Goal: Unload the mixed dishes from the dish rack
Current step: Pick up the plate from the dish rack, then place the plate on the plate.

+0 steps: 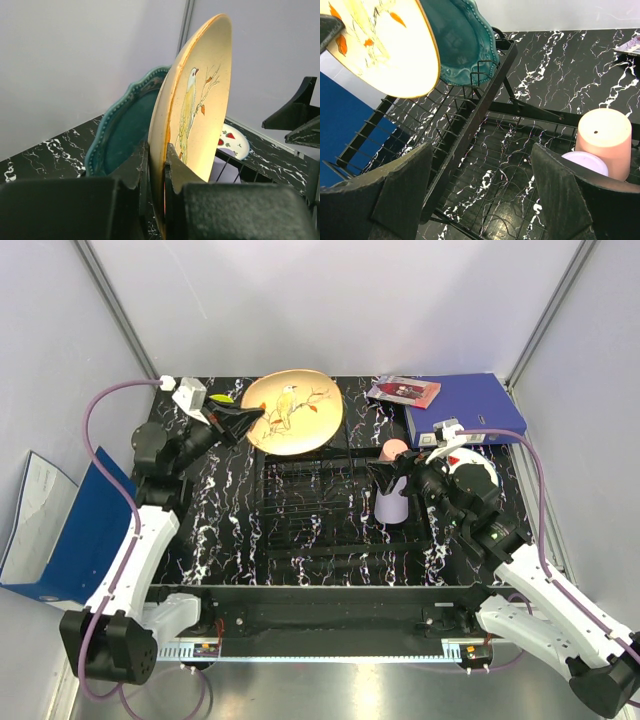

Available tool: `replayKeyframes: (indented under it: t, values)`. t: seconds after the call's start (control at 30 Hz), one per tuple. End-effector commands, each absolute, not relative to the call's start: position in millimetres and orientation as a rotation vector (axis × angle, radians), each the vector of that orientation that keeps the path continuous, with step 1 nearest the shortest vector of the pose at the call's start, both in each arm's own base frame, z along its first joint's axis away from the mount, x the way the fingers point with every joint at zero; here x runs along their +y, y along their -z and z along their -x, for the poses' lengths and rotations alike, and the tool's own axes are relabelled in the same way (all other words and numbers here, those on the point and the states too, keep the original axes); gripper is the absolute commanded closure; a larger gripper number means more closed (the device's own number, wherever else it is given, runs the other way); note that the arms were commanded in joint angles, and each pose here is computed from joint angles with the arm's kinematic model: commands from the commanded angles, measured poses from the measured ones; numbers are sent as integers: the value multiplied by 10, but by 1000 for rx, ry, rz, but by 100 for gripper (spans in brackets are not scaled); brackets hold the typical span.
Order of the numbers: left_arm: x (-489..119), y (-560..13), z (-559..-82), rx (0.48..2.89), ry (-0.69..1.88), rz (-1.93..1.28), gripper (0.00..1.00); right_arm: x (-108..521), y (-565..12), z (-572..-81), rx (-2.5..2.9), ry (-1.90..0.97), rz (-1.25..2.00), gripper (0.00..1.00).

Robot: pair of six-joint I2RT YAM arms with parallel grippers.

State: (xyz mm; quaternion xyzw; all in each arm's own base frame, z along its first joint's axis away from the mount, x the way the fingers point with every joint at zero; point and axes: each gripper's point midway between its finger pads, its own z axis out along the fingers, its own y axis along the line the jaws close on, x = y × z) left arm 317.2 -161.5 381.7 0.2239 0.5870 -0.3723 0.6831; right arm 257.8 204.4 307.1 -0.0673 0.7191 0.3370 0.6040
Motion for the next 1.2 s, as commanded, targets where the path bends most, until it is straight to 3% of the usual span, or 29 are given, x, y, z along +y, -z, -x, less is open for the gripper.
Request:
replayKeyframes:
  t: [0.0, 0.23, 0.37, 0.57, 0.63, 0.83, 1.07, 1.17]
  values:
    - [-1419, -4890, -2947, 1007, 701, -441, 100, 2049, -3295, -2602, 1596, -796, 143, 13]
    - [-1228, -5504, -2746, 900, 707, -289, 100, 2001, -3387, -2605, 1602, -772, 126, 13]
    - [-1228, -5632, -2782, 1057, 802, -183, 100, 1914, -3492, -2618, 1610, -755, 63, 15]
    - [-1429, -5554, -2603, 1253, 1035, -136, 100, 1792, -3923, -2539, 1583, -789, -32, 25]
    - [-1481, -5560, -2528, 1271, 1107, -127, 100, 1774, -4107, -2481, 1587, -820, -56, 32]
    - [-1820, -5249, -2349, 1448, 1414, -79, 100, 1673, -4560, -2157, 1515, -947, -78, 40]
    - [-2109, -4805, -2314, 1659, 1479, -95, 100, 1889, -4760, -1750, 1566, -1163, 54, 17]
    - [-2217, -4751, -2258, 1683, 1474, -126, 100, 2005, -4725, -1704, 1601, -1229, 83, 14]
